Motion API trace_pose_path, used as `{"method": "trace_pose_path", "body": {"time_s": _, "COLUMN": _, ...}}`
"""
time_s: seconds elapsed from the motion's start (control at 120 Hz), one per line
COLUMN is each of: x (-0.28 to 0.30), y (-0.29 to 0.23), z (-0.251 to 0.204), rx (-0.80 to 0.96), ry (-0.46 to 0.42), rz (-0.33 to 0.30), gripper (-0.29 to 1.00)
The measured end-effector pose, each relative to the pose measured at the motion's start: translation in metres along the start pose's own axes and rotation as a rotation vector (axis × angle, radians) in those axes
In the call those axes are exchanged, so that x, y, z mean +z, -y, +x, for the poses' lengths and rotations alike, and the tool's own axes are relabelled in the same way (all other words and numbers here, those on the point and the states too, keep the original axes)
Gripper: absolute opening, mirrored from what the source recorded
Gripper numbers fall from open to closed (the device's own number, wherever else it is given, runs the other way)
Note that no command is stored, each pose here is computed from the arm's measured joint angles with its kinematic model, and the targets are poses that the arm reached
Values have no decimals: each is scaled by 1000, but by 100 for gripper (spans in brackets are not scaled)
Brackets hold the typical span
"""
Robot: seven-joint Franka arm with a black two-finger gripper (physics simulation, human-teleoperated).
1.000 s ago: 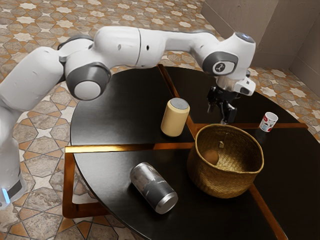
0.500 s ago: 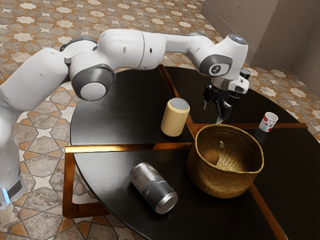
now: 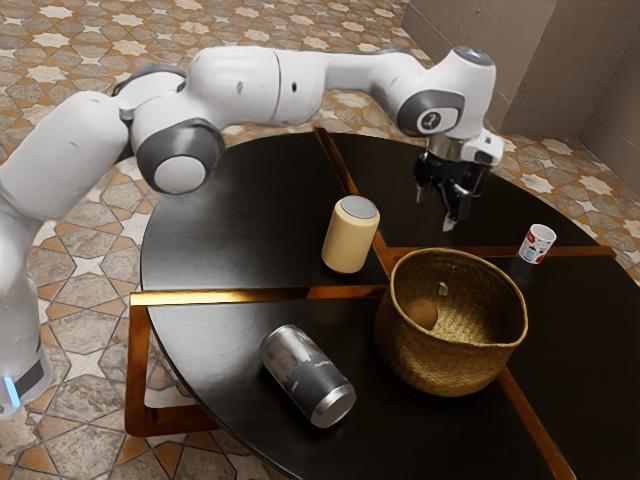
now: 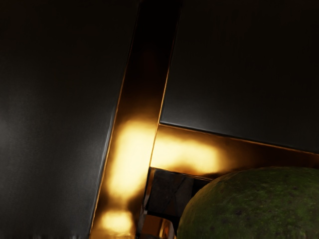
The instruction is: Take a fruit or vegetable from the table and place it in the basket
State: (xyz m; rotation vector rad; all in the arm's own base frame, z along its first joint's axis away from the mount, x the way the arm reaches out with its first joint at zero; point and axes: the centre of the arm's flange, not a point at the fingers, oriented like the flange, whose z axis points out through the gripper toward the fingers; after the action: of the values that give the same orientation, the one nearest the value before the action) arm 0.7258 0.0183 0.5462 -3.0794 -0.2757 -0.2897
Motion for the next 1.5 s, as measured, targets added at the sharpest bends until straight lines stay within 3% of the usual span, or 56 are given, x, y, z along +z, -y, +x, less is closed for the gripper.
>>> {"method": "trace_pose_path", "body": {"time_s": 0.092, "x": -45, "y": 9, "z": -16, "rx": 13, "ry": 14, "rz": 63, "gripper": 70}}
{"method": "trace_pose_path", "body": {"time_s": 0.183, "x": -54, "y": 34, "z": -22, "rx": -21, "ry": 51, "rz": 98, "gripper": 70}}
{"method": "trace_pose_path", "body": {"time_s": 0.367, "x": -62, "y": 77, "z": -33, "rx": -266, "ry": 134, "rz": 9, "gripper": 70}}
{"method": "trace_pose_path", "body": {"time_s": 0.433, "x": -65, "y": 95, "z": -33, "rx": -264, "ry": 138, "rz": -10, "gripper": 70}}
{"method": "trace_pose_path", "body": {"time_s": 0.5, "x": -69, "y": 87, "z": -34, "rx": -126, "ry": 125, "rz": -13, "gripper": 70}}
{"method": "trace_pose_path", "body": {"time_s": 0.567, "x": -59, "y": 95, "z": -35, "rx": -7, "ry": 155, "rz": -62, "gripper": 70}}
{"method": "trace_pose_path", "body": {"time_s": 0.65, "x": -55, "y": 12, "z": -43, "rx": 319, "ry": 176, "rz": -7, "gripper": 70}}
{"method": "trace_pose_path", "body": {"time_s": 0.8, "x": -57, "y": -6, "z": -38, "rx": 621, "ry": 125, "rz": 62, "gripper": 70}}
{"method": "trace_pose_path", "body": {"time_s": 1.008, "x": -11, "y": 30, "z": -4, "rx": 845, "ry": 61, "rz": 116, "gripper": 70}}
{"method": "trace_pose_path", "body": {"time_s": 1.217, "x": -14, "y": 72, "z": 17, "rx": 985, "ry": -49, "rz": 181, "gripper": 70}}
{"method": "trace_pose_path", "body": {"time_s": 1.5, "x": 19, "y": 22, "z": 25, "rx": 1203, "ry": -116, "rz": 126, "gripper": 70}}
